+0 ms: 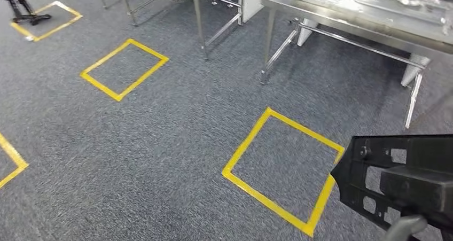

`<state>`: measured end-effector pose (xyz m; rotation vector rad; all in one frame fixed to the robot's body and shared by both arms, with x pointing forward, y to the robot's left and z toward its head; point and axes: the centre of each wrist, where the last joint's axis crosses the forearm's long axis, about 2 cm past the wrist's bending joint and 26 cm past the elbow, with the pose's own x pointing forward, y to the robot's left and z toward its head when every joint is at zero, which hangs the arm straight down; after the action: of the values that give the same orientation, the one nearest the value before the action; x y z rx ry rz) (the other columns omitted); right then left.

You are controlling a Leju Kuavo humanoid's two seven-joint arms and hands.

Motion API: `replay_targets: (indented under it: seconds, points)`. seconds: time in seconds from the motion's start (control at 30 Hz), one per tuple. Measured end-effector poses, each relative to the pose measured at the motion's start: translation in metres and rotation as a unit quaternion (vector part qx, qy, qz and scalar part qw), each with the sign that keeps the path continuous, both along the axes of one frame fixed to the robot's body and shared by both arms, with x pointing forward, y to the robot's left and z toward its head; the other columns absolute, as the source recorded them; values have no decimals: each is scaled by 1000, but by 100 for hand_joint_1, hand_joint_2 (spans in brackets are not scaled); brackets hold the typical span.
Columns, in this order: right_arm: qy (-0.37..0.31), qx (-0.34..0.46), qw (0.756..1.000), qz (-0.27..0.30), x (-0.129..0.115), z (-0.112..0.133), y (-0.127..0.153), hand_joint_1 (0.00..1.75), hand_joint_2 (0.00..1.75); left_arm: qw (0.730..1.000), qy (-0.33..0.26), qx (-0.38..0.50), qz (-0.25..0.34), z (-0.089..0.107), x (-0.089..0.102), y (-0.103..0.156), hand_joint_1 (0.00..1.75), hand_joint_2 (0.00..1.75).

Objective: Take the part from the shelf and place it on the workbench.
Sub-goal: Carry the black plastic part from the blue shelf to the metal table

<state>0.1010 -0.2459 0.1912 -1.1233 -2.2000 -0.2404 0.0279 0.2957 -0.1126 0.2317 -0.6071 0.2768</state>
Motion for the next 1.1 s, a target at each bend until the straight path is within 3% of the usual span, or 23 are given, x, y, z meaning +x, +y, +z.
replay_targets:
  seconds: [1.1]
  points:
    - [38,-10,999,17,1,-14,11,175,175,1000,3,-2,0,0,0,3,0,0]
